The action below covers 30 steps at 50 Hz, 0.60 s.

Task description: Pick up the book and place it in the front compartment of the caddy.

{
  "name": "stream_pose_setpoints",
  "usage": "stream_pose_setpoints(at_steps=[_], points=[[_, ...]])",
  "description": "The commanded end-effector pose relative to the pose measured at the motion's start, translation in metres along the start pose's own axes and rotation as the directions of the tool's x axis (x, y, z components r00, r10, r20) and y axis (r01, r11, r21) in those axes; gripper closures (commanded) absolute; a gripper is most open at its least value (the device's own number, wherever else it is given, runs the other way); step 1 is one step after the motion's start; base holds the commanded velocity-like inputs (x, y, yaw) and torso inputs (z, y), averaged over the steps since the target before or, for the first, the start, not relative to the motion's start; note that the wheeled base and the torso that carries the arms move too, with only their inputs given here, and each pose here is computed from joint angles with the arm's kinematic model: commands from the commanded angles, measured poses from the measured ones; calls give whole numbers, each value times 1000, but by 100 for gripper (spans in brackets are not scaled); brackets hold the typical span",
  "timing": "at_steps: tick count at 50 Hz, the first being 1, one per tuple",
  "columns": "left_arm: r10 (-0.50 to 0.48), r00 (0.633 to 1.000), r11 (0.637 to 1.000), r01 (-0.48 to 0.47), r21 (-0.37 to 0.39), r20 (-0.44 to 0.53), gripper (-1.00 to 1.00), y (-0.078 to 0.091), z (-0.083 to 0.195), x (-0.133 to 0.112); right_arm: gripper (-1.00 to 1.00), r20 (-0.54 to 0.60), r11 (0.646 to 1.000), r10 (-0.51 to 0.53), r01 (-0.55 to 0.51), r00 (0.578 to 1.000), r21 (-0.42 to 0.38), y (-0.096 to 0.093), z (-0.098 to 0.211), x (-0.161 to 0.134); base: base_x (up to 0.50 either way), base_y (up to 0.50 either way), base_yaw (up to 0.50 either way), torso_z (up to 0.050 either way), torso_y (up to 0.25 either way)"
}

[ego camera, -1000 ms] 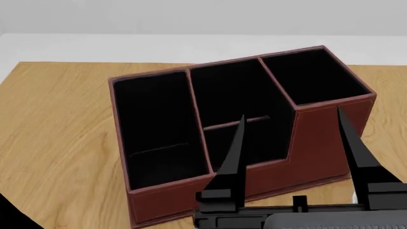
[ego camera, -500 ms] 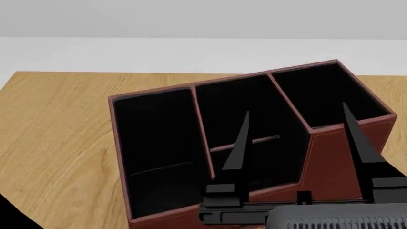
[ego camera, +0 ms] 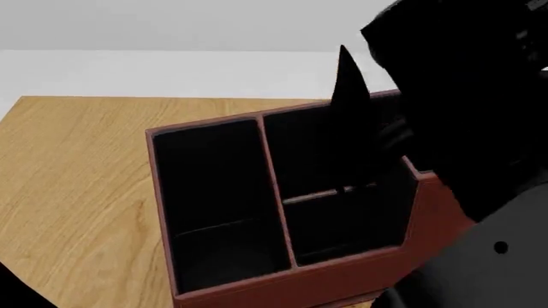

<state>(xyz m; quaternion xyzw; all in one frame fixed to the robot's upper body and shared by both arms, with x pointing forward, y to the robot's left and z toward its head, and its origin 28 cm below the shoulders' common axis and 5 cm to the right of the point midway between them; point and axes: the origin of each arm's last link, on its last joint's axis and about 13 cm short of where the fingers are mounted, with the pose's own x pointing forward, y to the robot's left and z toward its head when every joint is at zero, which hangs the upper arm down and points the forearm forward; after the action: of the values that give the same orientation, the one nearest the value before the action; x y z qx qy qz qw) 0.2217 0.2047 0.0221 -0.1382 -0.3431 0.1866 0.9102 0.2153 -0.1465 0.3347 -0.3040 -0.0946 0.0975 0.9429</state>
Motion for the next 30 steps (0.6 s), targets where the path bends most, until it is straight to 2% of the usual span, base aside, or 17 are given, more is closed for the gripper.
stream_pose_setpoints(at_steps=[1,4,7,8,9,10,12,14,19,24,27,28,29,30], points=[[2,1000,1000,-2,-16,8,-100,-1,2,1,-100,-197,992,126,-121,972,37,-90,35,6,0,0,0,0,0],[0,1000,1000,1,-20,10,-100,-1,2,2,-100,-280,980,198,-189,939,61,-104,39,15,0,0,0,0,0],[0,1000,1000,0,-26,12,-100,-1,3,2,-100,-378,956,290,-281,879,80,-121,41,18,0,0,0,0,0],[1,1000,1000,-1,-26,14,-100,-1,3,3,-100,-427,943,326,-320,844,87,-129,41,13,0,0,0,0,0],[1,1000,1000,0,-27,15,-100,-1,3,3,-100,-505,976,160,-213,848,-49,-158,46,-10,0,0,0,0,0],[0,1000,1000,1,-27,16,-100,-1,3,3,-100,-507,970,86,-187,857,-152,-158,66,-9,0,0,0,0,0],[-2,1000,1000,2,-28,18,-100,-1,4,3,-100,-506,968,-70,-64,860,-242,-160,95,-18,0,0,0,0,5],[-2,1000,1000,3,-29,19,-100,-1,4,3,-100,-564,973,-78,-62,822,-224,-146,78,-4,0,0,0,0,0],[-1,1000,999,2,-33,16,-100,-1,4,3,-100,-583,941,-68,-141,809,-306,-86,59,10,0,0,0,0,0],[6,1000,999,-5,-39,13,-100,-1,3,3,-100,-601,931,-68,-166,796,-326,-40,56,-11,0,0,0,0,0],[10,1000,999,-9,-37,11,-100,-1,3,3,-100,-616,918,-57,-201,786,-342,-21,62,-36,0,0,0,0,0],[10,1000,999,-10,-37,11,-100,-1,3,3,-100,-667,907,88,-336,740,-253,-17,66,-45,0,0,0,0,0],[11,1000,999,-11,-37,11,-100,-1,3,3,-100,-704,873,226,-461,673,-161,-13,70,-53,0,0,0,0,0],[12,1000,999,-11,-37,11,-100,-1,3,3,-100,-725,821,364,-569,585,-48,-12,76,-61,0,0,0,0,0]])
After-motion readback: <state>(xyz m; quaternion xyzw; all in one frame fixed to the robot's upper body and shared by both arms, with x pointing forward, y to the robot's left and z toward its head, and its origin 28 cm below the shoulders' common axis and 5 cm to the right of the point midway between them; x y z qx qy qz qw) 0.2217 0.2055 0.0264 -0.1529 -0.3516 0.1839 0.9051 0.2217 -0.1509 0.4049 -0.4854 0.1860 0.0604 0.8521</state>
